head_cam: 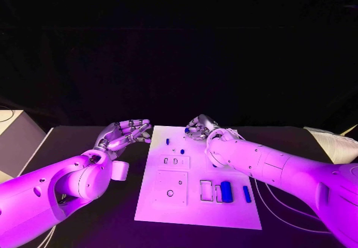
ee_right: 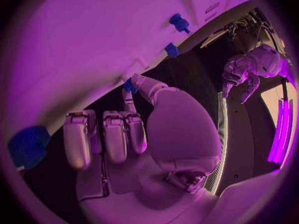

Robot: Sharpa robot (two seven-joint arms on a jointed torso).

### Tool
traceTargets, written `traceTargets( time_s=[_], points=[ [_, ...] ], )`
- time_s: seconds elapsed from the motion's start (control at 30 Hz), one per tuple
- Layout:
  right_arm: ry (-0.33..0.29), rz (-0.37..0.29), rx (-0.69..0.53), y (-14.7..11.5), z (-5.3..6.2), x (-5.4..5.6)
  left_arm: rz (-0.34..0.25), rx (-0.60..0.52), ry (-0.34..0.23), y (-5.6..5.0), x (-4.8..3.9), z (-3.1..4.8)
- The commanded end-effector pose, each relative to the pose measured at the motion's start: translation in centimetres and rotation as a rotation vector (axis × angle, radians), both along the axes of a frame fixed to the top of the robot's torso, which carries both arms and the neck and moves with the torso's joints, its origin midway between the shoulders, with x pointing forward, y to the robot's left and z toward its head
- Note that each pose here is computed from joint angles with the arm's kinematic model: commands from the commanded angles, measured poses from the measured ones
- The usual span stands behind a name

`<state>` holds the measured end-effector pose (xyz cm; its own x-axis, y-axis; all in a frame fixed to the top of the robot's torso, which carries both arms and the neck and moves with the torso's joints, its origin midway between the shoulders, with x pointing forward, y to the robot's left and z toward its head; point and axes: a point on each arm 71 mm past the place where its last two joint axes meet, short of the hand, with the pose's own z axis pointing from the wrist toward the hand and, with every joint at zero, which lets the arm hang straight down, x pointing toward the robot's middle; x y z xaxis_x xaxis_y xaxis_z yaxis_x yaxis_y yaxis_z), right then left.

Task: Assemble the parts on the task board

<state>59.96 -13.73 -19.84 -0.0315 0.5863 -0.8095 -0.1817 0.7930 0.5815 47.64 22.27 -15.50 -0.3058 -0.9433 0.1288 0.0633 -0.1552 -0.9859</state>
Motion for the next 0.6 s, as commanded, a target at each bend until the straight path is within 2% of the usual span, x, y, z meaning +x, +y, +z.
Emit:
traceTargets(
  time_s=[0.03,0.33,0.6],
  points=[
    [0.023,0.011,-0.023,0.02,-0.28,-0.03,-0.011,-0.003,-0.008,-0.20,-0.03,0.12],
    [0.026,0.002,-0.022,-0.16,-0.32,0.00,-0.011,-0.002,-0.007,-0.14,-0.03,0.11],
    [0.035,0.021,-0.017,0.06,-0.38,-0.09,-0.011,-0.001,-0.005,-0.14,-0.03,0.10]
  ],
)
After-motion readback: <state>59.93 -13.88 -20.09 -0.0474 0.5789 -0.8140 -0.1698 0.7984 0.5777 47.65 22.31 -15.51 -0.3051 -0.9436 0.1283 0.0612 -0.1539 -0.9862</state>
